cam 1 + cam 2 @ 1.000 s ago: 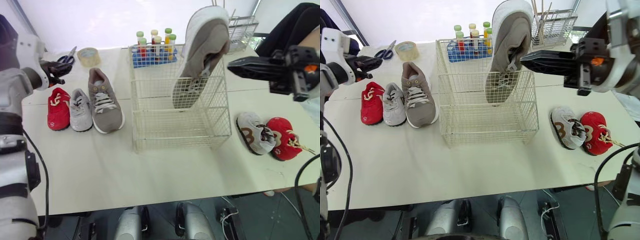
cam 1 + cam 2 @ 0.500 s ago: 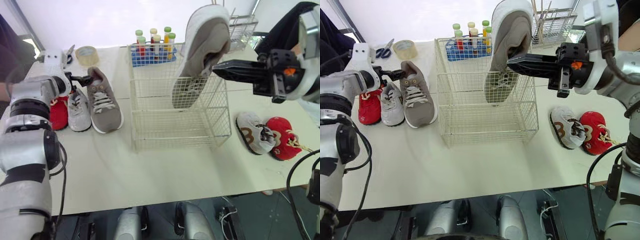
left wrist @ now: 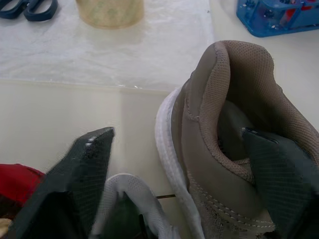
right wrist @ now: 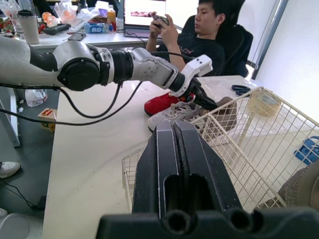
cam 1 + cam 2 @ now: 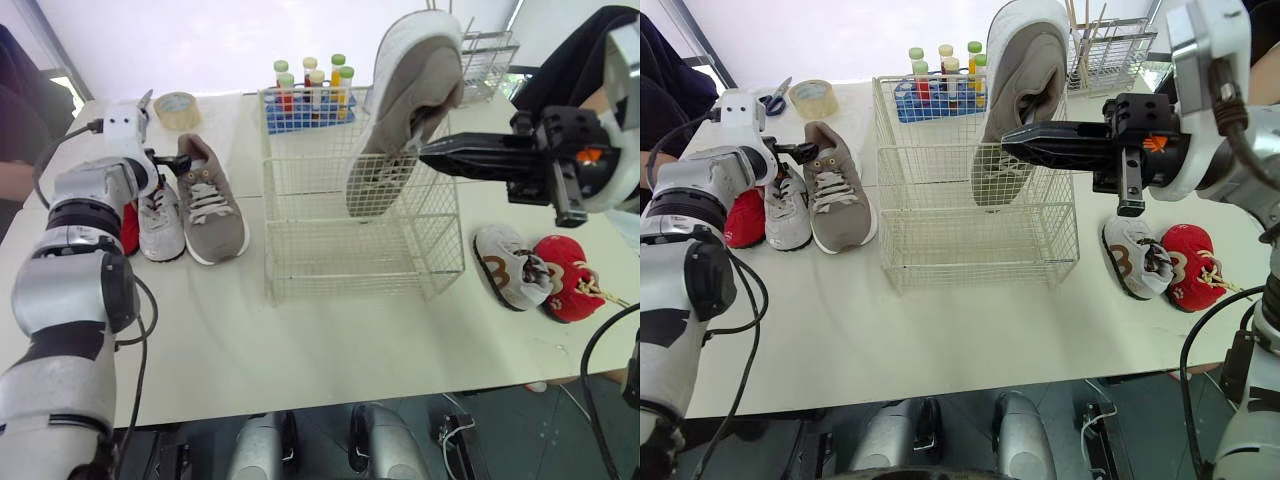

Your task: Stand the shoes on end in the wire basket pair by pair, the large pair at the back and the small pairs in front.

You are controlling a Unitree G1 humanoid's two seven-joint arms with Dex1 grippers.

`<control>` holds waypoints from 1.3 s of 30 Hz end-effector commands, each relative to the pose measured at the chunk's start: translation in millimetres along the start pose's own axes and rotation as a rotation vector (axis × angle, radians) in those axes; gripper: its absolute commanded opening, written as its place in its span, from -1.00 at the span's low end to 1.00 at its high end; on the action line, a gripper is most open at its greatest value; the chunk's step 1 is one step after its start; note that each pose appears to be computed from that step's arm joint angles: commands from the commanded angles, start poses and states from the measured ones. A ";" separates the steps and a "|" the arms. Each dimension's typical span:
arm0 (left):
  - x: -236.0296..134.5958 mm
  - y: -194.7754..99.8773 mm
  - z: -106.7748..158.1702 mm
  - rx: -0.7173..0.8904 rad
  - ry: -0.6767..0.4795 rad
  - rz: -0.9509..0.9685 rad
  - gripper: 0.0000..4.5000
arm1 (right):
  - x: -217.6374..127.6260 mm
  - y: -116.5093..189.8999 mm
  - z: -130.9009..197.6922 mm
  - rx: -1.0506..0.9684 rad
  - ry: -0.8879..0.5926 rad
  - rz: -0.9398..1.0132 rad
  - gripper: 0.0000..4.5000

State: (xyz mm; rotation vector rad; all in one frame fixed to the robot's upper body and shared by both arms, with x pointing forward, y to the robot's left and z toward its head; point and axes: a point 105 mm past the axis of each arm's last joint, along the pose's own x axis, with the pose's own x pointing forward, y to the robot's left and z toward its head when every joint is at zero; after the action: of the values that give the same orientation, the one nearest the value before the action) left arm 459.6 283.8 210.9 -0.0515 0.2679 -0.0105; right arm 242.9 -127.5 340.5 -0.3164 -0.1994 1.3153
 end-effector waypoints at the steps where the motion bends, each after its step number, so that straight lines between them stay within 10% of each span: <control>1: -1.1 6.3 -3.1 -0.065 0.010 0.033 0.02 | -5.2 1.5 10.2 -0.052 -0.012 -0.022 -1.00; 7: 3.0 0.6 -14.4 -0.070 0.045 0.035 -0.98 | -2.5 -1.0 8.8 -0.054 -0.008 -0.026 -1.00; 16: -12.3 -7.0 70.9 -0.125 -0.284 -0.008 -0.98 | -3.3 -4.3 8.0 -0.063 0.008 -0.039 -1.00; 26: -94.5 -34.2 201.7 -0.213 -0.955 -0.185 -0.98 | -4.2 -2.4 -2.2 -0.001 0.018 -0.045 -1.00; 39: -217.7 -120.4 254.6 -0.159 -1.486 -0.506 -0.98 | -10.4 -1.6 -5.8 0.006 0.027 -0.087 -1.00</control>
State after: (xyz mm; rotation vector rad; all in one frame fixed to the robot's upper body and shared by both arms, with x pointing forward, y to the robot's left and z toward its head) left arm 348.2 192.3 494.5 -0.2965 -1.1032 -0.3820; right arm 253.6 -136.8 323.6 -0.2703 -0.1266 1.2352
